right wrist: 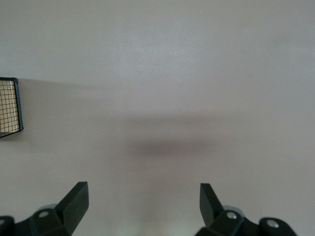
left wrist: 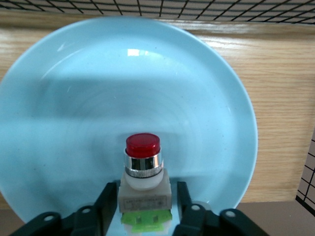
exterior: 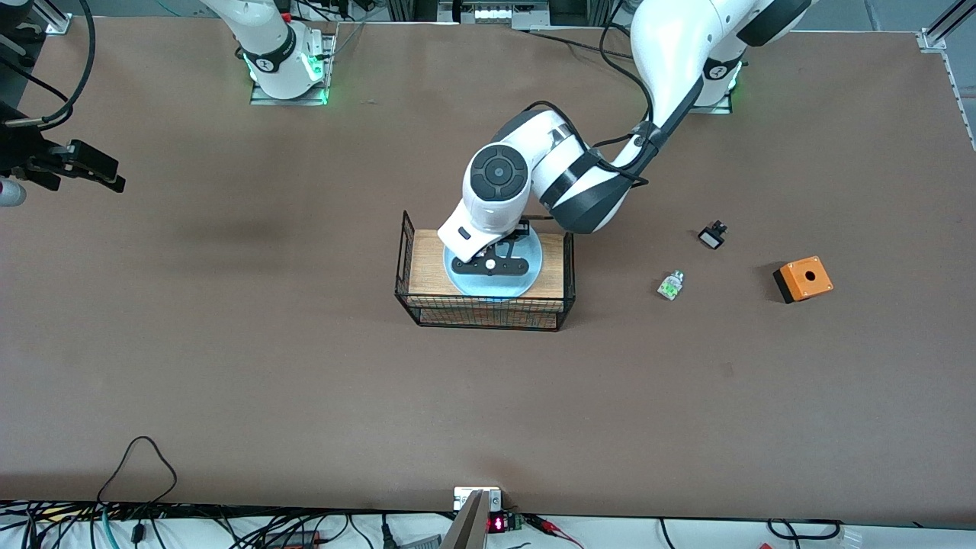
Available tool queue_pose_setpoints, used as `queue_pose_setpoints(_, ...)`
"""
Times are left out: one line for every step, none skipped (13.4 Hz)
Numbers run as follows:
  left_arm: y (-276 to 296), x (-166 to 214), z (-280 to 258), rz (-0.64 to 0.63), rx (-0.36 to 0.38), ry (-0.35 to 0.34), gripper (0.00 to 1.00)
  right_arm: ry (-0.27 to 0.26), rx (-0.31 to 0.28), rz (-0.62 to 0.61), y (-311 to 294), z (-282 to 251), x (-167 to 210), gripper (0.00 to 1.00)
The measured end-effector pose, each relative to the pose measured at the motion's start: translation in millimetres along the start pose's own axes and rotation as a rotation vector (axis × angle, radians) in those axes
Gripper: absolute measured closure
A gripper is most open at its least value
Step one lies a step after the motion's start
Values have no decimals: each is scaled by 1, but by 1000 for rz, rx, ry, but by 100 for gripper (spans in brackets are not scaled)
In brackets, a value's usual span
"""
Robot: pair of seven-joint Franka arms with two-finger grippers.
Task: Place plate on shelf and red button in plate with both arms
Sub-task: 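Lower the red button onto the plate and open the left gripper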
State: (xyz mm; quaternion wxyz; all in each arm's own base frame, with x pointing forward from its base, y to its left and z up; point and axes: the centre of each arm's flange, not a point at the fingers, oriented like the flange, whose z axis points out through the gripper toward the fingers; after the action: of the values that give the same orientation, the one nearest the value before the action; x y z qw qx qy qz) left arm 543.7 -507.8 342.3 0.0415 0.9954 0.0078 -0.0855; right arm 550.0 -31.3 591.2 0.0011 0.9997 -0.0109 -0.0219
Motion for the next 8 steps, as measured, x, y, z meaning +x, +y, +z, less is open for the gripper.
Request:
queue_pose_setpoints(0, 1, -4, 0, -4, 6, 28, 0, 0, 0, 0, 0, 0, 0)
queue_pose_setpoints(1, 2, -12, -1, -13, 18, 17, 0, 0, 0, 0, 0, 0, 0)
queue_pose_setpoints(0, 1, -27, -2, -21, 32, 8, 0, 0, 0, 0, 0, 0, 0)
queue_pose_setpoints(-3, -3, -46, -3, -13, 37, 0, 0, 0, 0, 0, 0, 0, 0)
queue_pose_setpoints(-9, -8, -69, -6, 6, 38, 0, 0, 0, 0, 0, 0, 0, 0)
queue_pose_setpoints(-20, -12, -94, -17, 23, 42, 0, 0, 0, 0, 0, 0, 0, 0)
queue_pose_setpoints(-35, -13, -121, -36, 34, 53, 0, 0, 0, 0, 0, 0, 0, 0)
queue_pose_setpoints(-55, -12, -147, -63, 42, 64, 0, 0, 0, 0, 0, 0, 0, 0)
